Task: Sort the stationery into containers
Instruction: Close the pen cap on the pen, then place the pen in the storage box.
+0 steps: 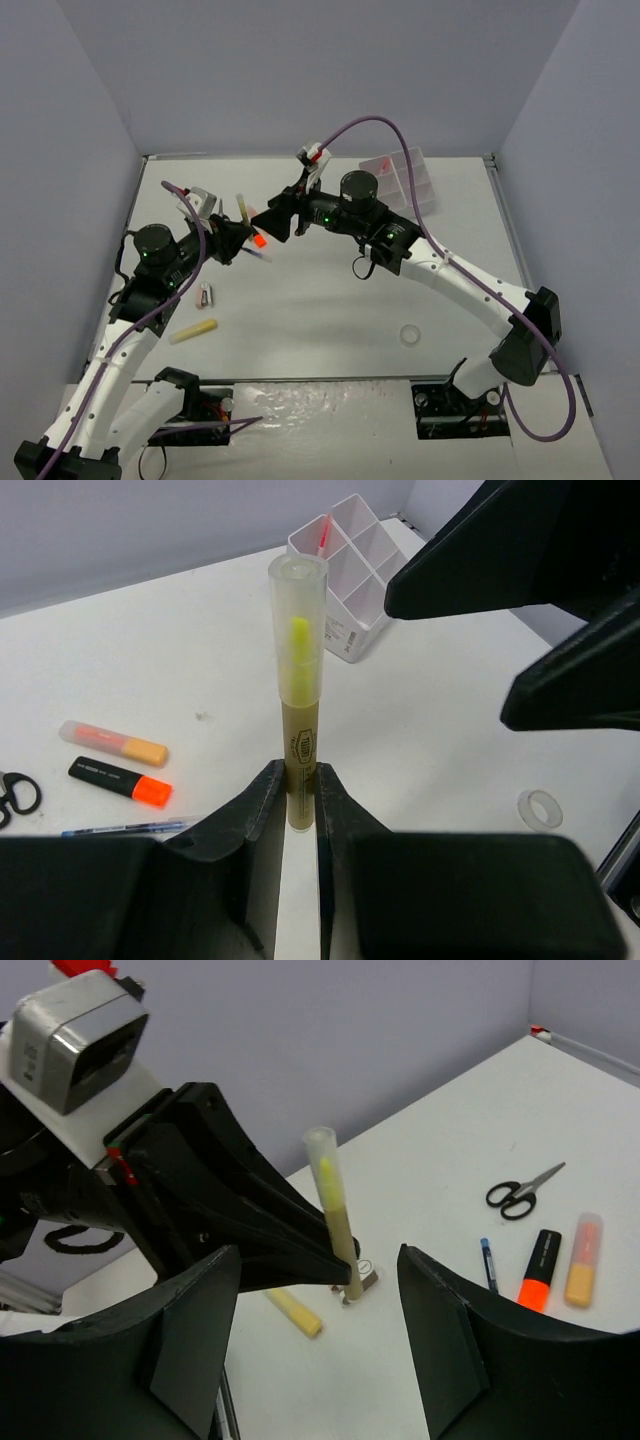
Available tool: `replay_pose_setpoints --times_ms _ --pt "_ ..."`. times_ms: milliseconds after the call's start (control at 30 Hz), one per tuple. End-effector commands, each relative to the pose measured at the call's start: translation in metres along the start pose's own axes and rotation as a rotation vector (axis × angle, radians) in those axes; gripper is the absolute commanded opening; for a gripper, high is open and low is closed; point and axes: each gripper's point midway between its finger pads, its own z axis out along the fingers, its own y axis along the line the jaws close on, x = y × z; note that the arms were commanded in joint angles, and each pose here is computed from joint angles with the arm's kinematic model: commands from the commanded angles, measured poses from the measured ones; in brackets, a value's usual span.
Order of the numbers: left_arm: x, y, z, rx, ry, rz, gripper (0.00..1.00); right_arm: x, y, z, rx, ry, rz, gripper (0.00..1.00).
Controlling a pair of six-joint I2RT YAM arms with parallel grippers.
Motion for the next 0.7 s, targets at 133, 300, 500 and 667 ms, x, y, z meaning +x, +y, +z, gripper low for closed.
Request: replay_pose_setpoints --times_ms 133,300,500,667 --pt "-0.05 -0.016 -0.005 0.051 -0.128 0.05 0.0 -0.015 0.018 0.027 -0.102 -0.065 -0.042 0.57" --pt "-0.049 -0.019 -0.008 0.062 -0.123 0.053 0.0 -0.02 0.014 0.037 -0.104 -0.098 -0.036 0.55" --pt "-0.047 -0.02 -0.008 0.068 -0.119 0.058 0.0 -0.022 0.011 0.044 -0.115 -0.111 -0.022 0.51" --pt "-0.044 -0.021 -0.008 0.071 -0.109 0.052 0.0 -0.024 0.017 0.05 -0.159 -0.113 -0.011 0.48"
